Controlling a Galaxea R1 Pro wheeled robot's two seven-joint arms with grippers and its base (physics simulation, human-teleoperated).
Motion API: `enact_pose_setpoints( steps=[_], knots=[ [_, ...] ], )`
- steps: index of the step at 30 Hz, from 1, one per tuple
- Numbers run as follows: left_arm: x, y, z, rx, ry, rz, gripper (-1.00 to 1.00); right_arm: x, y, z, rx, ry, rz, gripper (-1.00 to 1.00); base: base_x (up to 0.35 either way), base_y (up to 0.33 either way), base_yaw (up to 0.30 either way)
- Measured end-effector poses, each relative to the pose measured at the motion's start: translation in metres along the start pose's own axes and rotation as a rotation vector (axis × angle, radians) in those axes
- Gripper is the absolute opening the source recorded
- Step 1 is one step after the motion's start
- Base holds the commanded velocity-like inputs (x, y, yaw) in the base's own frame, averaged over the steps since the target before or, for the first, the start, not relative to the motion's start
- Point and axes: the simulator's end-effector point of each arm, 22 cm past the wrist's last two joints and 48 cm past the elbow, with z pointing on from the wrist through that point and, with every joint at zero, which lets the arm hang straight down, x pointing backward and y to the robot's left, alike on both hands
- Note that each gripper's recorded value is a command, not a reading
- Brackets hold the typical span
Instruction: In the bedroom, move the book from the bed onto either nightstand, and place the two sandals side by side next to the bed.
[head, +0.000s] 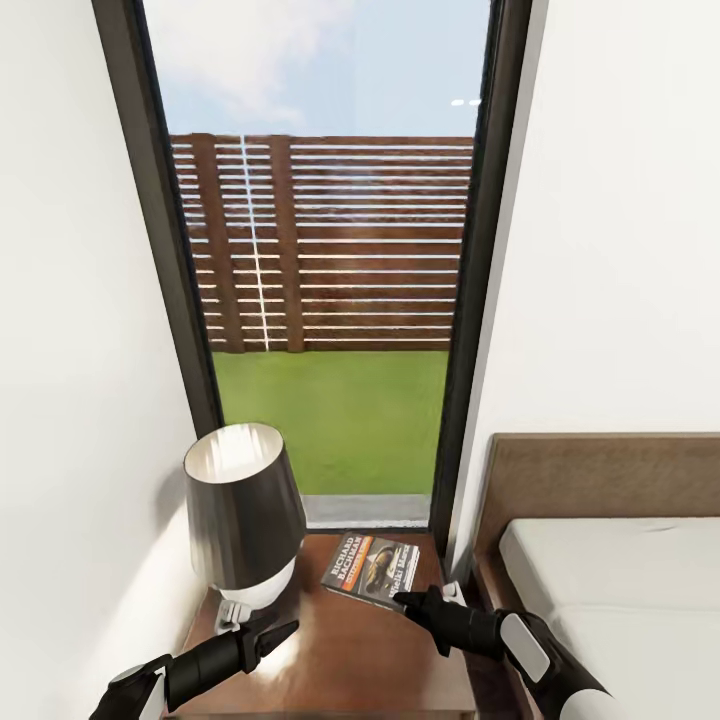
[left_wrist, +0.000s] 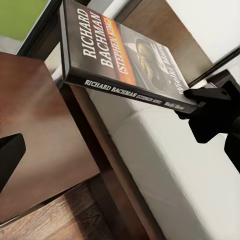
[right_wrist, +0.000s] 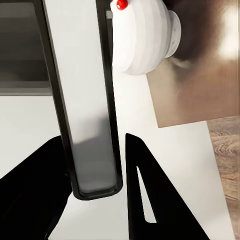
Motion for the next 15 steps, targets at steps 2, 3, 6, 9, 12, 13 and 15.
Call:
enact_pose_setpoints(
  steps=[2, 3, 6, 9, 12, 13, 15],
  knots=[
    [0.002, 0.002, 0.001, 0.0, 0.0, 0.0, 1.0, 0.0, -0.003, 0.001, 0.001, 0.0, 0.001, -1.0, 0.0, 0.0, 0.0],
    [0.003, 0.003, 0.001, 0.0, 0.0, 0.0, 1.0, 0.0, -0.005, 0.002, 0.001, 0.0, 0.001, -1.0, 0.0, 0.0, 0.0],
    [0.007, 0.007, 0.002, 0.0, 0.0, 0.0, 1.0, 0.0, -0.01, 0.004, 0.003, 0.0, 0.0, -1.0, 0.0, 0.0, 0.0],
    [0.011, 0.01, 0.003, 0.0, 0.0, 0.0, 1.0, 0.0, -0.015, 0.006, 0.004, -0.001, 0.0, -1.0, 0.0, 0.0, 0.0],
    [0.014, 0.014, 0.004, 0.0, 0.0, 0.0, 1.0, 0.0, -0.02, 0.008, 0.005, -0.001, 0.0, -1.0, 0.0, 0.0, 0.0],
    [0.015, 0.015, 0.004, 0.0, 0.0, 0.0, 1.0, 0.0, -0.021, 0.008, 0.005, -0.001, 0.0, -1.0, 0.0, 0.0, 0.0],
    [0.018, 0.017, 0.005, 0.0, 0.0, 0.001, 1.0, 0.001, -0.025, 0.01, 0.006, -0.001, 0.0, -1.0, 0.0, 0.0, 0.0]
  ],
)
